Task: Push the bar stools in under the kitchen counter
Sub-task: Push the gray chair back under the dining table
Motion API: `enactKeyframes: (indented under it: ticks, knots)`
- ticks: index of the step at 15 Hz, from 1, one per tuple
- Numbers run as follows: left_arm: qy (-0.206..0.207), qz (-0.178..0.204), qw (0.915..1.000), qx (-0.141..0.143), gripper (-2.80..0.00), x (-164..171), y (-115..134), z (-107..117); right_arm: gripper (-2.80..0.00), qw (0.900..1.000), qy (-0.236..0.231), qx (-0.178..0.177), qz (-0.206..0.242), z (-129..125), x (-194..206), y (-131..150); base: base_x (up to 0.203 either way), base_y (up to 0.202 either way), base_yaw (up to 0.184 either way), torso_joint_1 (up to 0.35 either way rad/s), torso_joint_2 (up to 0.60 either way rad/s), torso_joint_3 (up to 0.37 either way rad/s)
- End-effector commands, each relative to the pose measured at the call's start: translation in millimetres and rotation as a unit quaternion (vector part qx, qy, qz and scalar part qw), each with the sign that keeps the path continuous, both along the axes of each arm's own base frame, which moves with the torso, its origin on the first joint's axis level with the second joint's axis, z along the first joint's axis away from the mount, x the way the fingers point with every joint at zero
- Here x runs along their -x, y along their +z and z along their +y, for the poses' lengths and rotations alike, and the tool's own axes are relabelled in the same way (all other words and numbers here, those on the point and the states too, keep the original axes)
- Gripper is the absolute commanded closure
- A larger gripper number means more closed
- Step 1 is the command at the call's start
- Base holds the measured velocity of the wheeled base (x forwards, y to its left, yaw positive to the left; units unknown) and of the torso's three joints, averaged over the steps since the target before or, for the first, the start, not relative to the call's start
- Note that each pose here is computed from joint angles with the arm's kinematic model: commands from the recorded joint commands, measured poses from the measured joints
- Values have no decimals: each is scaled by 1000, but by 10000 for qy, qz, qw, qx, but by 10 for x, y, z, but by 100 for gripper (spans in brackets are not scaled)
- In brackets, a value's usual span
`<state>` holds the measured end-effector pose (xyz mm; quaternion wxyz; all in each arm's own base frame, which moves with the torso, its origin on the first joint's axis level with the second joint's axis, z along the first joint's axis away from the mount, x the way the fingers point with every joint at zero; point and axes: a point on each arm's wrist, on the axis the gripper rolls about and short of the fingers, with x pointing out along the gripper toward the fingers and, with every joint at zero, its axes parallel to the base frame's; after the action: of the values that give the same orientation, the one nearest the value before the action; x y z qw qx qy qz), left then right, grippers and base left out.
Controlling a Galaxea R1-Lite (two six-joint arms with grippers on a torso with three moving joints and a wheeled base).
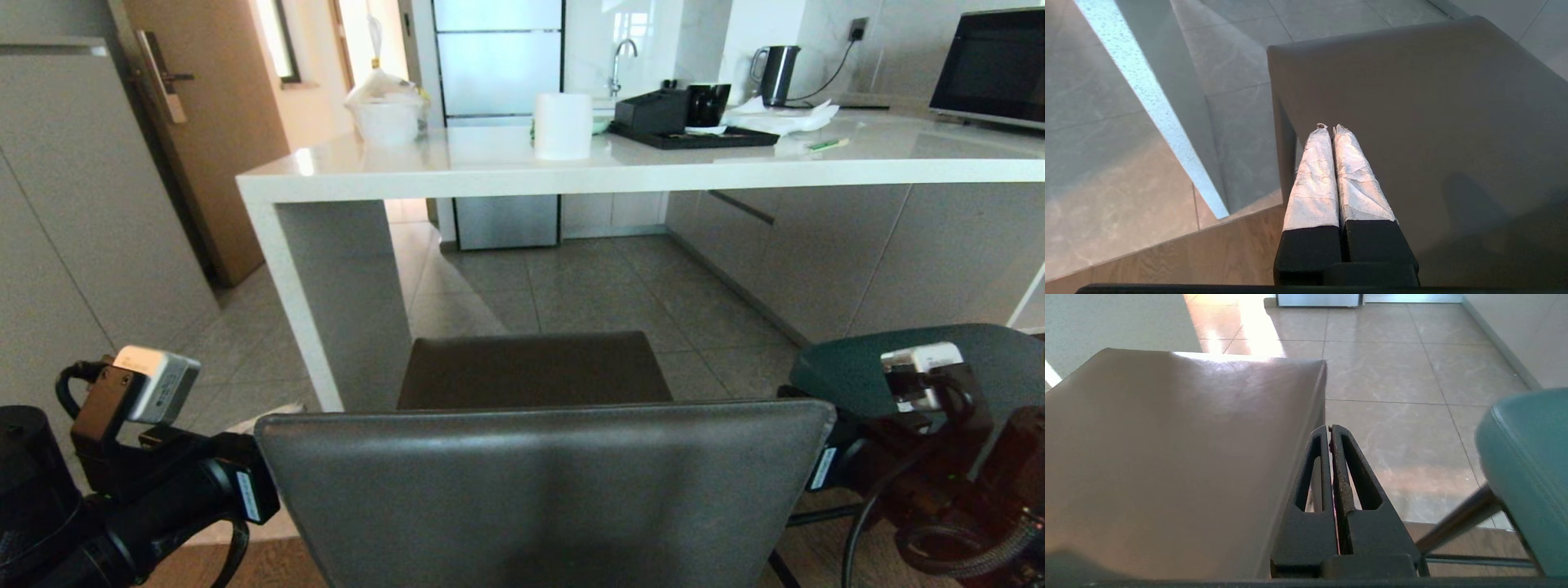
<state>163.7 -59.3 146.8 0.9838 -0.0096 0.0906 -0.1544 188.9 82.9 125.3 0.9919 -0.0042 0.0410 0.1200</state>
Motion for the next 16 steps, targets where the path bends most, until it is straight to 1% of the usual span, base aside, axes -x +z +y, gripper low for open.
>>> enactKeyframes:
  ticks: [1,4,5,7,10,11,13,16]
  knots:
    - [-68,63,10000,-4,0,-41,-20,-46,0,9999,67,37,80,70,-78,-51,0,0,0,0,0,0]
    - [-111,71,9999,-6,0,-39,-22,-59,0,9991,346,108,232,251,-117,-138,0,0,0,0,0,0]
    - [-155,75,9999,4,0,-33,-22,-74,0,9990,351,133,245,304,-124,-153,0,0,0,0,0,0]
    - [-245,114,9996,24,0,-28,-33,-110,0,9993,320,96,155,383,-177,-127,0,0,0,0,0,0]
    - [-279,125,9995,50,0,-52,-29,-137,0,9991,417,20,39,477,-219,-89,0,0,0,0,0,0]
    - [-291,125,9994,112,0,-60,-18,-149,0,9992,402,-6,-11,500,-250,-94,0,0,0,0,0,0]
    - [-276,175,9989,323,0,-76,-3,-163,0,9998,152,-46,-102,524,-326,-134,0,0,0,0,0,0]
    - [-250,254,9989,301,0,-94,-36,-165,0,9999,74,-128,-84,490,-307,-148,0,0,0,0,0,0]
